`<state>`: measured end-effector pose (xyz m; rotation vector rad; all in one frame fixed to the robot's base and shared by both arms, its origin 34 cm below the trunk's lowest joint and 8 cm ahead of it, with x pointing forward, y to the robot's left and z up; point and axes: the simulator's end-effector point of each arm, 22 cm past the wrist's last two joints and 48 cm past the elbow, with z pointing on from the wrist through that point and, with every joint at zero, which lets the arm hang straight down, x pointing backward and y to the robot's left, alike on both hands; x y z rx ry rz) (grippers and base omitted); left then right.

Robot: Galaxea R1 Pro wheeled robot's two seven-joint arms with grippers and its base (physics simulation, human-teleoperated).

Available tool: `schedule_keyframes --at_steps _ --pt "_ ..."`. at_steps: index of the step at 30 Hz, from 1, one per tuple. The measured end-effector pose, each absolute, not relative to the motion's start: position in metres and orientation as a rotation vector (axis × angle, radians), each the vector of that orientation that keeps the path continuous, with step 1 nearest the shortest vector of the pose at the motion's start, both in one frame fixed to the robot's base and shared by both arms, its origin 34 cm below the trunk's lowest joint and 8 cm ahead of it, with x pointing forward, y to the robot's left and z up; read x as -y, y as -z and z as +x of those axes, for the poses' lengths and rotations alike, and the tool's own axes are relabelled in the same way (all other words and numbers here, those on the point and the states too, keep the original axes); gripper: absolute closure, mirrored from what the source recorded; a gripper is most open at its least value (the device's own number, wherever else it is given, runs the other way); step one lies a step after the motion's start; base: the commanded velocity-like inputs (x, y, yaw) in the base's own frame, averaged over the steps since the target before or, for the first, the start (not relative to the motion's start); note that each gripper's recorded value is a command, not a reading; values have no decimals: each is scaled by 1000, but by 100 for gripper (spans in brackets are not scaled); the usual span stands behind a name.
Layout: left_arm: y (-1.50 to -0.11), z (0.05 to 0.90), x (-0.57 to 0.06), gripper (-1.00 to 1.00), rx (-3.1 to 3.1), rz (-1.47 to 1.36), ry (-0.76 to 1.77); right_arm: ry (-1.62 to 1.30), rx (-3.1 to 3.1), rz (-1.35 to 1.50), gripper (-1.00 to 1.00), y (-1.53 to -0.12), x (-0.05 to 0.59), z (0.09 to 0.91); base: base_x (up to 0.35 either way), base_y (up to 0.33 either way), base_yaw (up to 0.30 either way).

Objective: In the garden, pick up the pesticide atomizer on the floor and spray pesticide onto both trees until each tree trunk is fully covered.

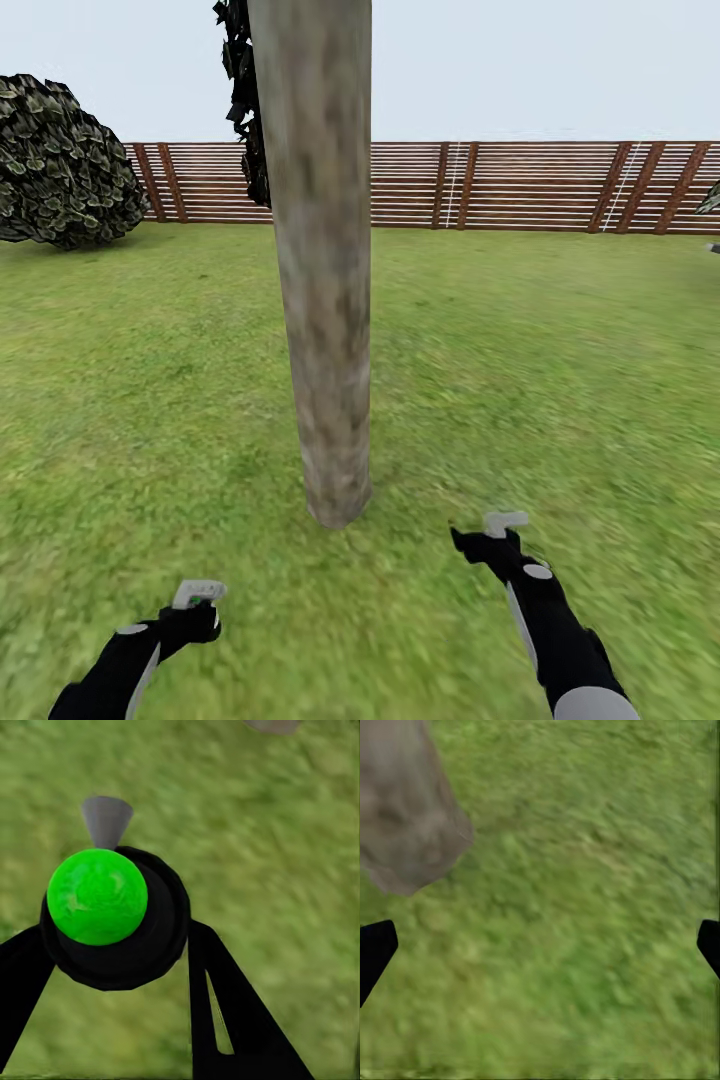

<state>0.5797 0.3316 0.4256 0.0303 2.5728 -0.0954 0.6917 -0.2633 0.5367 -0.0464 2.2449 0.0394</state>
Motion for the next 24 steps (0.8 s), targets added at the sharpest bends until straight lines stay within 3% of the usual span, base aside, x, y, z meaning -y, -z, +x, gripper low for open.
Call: schedule_keyframes --at_steps 8,19,24 --pt "-423 590 -306 100 -2496 -76 -42 -10 -2286 51 -100 -476 290 604 0 0 0" --pt "-391 542 -295 100 -2489 -73 -46 -90 -2384 110 -100 -428 265 554 7 0 0" --pt "-390 539 -296 100 -2485 -71 -49 -101 -2393 115 -100 -425 261 551 238 0 0"
